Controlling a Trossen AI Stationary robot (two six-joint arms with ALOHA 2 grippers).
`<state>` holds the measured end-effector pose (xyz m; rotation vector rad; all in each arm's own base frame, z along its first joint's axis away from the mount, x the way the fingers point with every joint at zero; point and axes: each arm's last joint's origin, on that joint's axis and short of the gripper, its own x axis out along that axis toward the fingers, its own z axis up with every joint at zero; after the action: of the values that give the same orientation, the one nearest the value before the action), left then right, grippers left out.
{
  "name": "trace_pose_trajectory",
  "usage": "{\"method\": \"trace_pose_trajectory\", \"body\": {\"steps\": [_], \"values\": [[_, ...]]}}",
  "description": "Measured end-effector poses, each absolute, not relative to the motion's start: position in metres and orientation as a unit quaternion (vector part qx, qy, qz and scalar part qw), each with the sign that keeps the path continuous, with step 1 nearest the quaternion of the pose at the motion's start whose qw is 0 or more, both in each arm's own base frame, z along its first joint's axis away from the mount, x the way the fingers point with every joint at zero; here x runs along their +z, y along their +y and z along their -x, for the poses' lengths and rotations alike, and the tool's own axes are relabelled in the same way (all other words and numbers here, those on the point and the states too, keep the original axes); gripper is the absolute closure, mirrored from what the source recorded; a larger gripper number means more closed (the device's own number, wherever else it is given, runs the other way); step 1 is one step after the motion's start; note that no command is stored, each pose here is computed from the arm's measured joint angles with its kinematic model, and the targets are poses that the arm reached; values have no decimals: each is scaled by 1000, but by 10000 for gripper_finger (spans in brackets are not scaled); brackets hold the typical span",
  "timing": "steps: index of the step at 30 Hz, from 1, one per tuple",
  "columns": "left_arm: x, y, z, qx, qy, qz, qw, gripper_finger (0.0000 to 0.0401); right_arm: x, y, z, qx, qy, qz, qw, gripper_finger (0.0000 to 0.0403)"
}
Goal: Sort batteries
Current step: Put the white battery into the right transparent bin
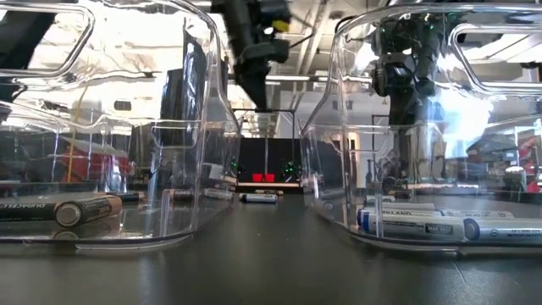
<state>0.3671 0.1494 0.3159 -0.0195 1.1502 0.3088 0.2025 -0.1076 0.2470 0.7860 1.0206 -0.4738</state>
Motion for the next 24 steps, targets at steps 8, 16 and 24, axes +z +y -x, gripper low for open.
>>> {"method": "trace_pose_trajectory", "body": {"steps": [8,16,24], "values": [[293,177,-316,186,501,48,844,324,247,-108,-203,-234,463,-387,762,276],[279,178,-289,205,500,64,839,324,247,-108,-203,-234,464,-388,762,276],[268,178,-289,213,506,74,832,324,247,-108,-203,-234,463,-387,762,276]]}}
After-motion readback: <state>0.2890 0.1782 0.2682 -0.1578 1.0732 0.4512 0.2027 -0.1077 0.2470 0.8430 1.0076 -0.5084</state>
